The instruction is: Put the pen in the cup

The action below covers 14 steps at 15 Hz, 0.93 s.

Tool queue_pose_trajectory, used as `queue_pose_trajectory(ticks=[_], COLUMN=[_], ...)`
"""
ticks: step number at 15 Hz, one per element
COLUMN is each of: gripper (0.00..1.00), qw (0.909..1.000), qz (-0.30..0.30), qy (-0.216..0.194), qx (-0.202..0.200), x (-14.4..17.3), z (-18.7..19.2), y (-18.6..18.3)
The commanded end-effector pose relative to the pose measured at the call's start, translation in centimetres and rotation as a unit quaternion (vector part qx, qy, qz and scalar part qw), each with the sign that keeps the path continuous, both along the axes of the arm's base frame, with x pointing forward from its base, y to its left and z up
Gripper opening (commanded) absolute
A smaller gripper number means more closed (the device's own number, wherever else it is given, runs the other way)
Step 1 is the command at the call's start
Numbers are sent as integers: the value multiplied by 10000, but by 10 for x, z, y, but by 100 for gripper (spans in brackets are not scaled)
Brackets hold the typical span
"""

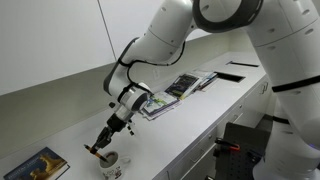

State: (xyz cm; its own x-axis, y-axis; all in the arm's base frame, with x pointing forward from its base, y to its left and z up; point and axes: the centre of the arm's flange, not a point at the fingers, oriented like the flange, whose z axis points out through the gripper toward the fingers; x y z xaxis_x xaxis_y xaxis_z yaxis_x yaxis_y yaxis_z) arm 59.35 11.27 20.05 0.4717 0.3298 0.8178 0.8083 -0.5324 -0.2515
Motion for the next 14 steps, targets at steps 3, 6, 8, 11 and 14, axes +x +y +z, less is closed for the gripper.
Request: queue_pose_trajectory(ticks=[3, 6, 8, 11, 14], gripper=[5, 51, 66, 88, 100], qw=[9993, 9987, 9985, 9960, 9907], qz=[-83, 121, 225, 388, 585], qy=[-165, -15, 55, 414, 568], qx=[-340, -487, -491, -687, -1093], x=[7, 5, 2, -4, -20], z=[-14, -9, 2, 24, 50], y=[-5, -13, -15, -12, -9])
